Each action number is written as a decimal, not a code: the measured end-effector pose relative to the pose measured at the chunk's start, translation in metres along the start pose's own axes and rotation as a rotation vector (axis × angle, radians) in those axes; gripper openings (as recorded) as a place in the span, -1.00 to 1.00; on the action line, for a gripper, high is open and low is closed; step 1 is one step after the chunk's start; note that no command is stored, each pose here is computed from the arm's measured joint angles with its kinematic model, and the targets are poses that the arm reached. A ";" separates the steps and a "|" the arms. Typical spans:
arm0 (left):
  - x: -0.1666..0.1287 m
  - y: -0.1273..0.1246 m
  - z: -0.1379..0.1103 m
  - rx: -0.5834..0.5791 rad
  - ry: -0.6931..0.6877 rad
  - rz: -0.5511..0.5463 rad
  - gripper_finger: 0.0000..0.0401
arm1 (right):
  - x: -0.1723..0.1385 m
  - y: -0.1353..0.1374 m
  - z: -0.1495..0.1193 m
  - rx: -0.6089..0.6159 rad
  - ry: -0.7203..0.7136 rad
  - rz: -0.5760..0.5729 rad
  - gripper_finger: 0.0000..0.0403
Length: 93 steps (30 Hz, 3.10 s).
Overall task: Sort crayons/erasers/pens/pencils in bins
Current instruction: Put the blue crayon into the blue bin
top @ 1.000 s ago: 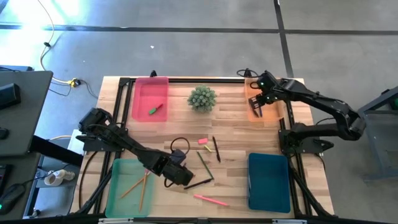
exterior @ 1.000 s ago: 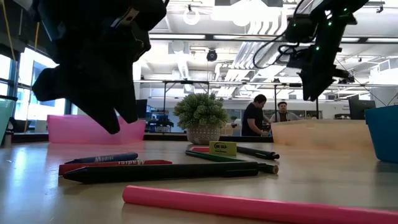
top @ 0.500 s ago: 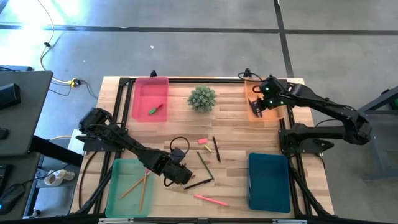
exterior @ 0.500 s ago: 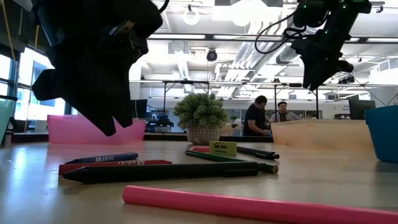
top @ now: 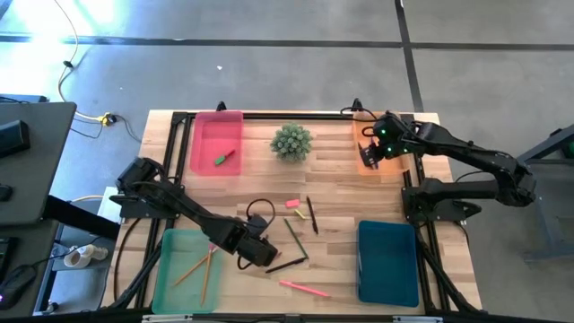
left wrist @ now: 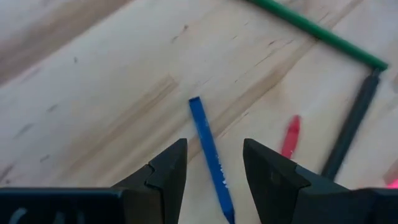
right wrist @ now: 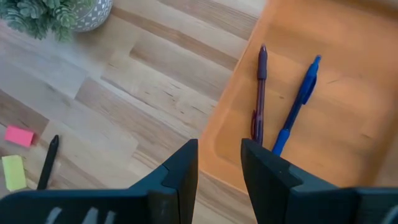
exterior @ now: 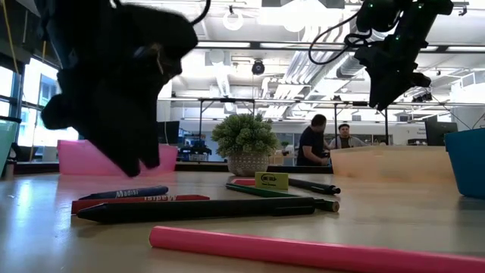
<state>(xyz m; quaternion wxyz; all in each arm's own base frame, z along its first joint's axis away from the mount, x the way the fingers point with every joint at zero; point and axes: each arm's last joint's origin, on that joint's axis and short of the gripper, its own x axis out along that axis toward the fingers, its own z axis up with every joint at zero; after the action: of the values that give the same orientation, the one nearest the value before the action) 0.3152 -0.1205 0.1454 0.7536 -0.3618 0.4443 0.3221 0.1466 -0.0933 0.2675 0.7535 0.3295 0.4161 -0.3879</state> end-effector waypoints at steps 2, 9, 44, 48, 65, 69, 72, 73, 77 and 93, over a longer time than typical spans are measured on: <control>0.006 0.001 -0.003 -0.008 0.010 0.024 -0.28 | 0.000 0.000 0.000 0.000 0.000 0.000 -0.43; 0.016 0.004 -0.006 -0.002 0.012 0.069 -0.28 | 0.000 0.000 0.000 -0.001 0.000 0.000 -0.43; 0.024 0.015 0.003 0.073 0.107 0.145 -0.93 | -0.003 0.000 -0.002 -0.062 0.009 0.042 -0.43; 0.023 0.015 0.003 0.072 0.110 0.140 -0.93 | -0.011 0.003 -0.007 -0.086 -0.001 0.110 -0.43; 0.023 0.014 0.002 0.067 0.138 0.127 -0.93 | -0.049 0.036 -0.055 -0.293 0.043 0.417 -0.43; 0.021 0.013 0.003 0.061 0.155 0.109 -0.93 | -0.054 0.045 -0.068 -0.344 0.024 0.408 -0.43; 0.018 0.013 0.004 0.057 0.153 0.095 -0.93 | -0.056 0.049 -0.076 -0.354 0.007 0.399 -0.43; 0.016 0.012 0.006 0.053 0.153 0.088 -0.93 | -0.057 0.050 -0.078 -0.358 0.007 0.401 -0.43; 0.013 0.013 0.012 0.042 0.166 0.066 -0.93 | -0.060 0.053 -0.084 -0.370 0.023 0.422 -0.43; 0.010 -0.010 0.044 0.029 0.109 -0.246 -0.93 | -0.075 0.073 -0.099 -0.394 0.016 0.642 -0.43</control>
<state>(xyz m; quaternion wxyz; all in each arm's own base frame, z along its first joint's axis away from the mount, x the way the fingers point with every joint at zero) 0.3463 -0.0873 0.1541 0.7672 -0.4197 0.4416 0.2007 0.1457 0.0459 0.3037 0.8824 0.2950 0.3642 -0.0418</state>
